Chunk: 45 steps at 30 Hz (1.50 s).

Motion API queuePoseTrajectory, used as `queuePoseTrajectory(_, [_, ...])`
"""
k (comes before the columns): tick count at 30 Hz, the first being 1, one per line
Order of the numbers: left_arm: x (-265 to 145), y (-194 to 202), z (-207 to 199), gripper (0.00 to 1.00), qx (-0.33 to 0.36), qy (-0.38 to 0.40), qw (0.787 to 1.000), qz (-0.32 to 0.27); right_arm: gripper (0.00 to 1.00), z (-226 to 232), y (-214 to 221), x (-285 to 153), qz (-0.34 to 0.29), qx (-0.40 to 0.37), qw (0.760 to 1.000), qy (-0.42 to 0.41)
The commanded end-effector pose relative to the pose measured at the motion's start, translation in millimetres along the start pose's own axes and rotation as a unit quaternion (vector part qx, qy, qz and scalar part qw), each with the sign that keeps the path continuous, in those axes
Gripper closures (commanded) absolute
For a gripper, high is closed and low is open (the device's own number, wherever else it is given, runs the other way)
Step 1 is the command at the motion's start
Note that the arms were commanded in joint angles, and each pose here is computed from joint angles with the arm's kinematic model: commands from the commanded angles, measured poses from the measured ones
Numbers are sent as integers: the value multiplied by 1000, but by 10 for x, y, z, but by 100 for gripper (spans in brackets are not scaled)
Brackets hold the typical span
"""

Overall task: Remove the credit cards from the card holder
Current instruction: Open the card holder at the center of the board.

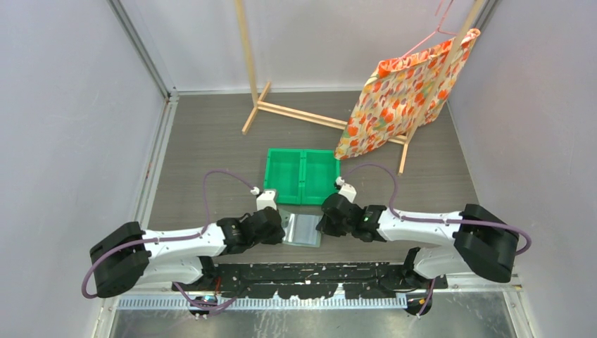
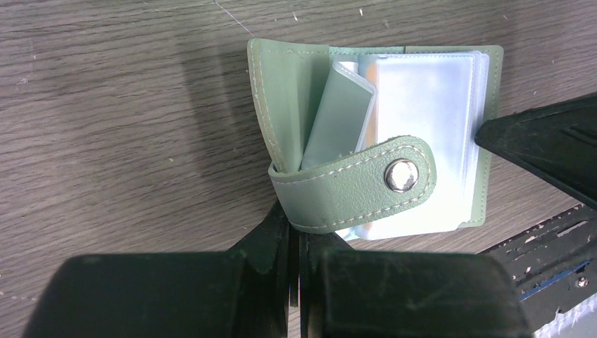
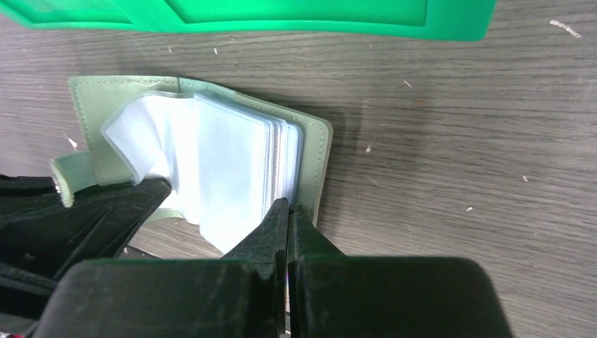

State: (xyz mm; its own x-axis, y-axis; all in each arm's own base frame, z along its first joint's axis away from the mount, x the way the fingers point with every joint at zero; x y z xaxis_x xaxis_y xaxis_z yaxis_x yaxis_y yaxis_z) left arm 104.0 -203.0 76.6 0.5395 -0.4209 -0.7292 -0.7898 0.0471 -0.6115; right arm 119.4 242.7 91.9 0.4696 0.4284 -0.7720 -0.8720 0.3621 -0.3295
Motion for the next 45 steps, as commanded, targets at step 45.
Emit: queuePoseTrajectory(45, [-161, -18, 45, 99, -8, 32, 999, -31, 62, 684, -175, -255, -32, -86, 992, -81])
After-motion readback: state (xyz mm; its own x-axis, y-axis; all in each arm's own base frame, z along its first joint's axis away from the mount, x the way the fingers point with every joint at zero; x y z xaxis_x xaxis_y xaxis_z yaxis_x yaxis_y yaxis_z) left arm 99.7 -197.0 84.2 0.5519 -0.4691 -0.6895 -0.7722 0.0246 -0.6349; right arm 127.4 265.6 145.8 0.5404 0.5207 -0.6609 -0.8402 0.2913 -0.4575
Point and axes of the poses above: each gripper's point midway between its finger pads, its own x axis out along the fingers, its own z axis along the line the jaws close on, y = z × x, the point moved 7 cm from there along -x, back along the fingers, and after that the axes turned 7 degrees about x, right-handed, at the moved point
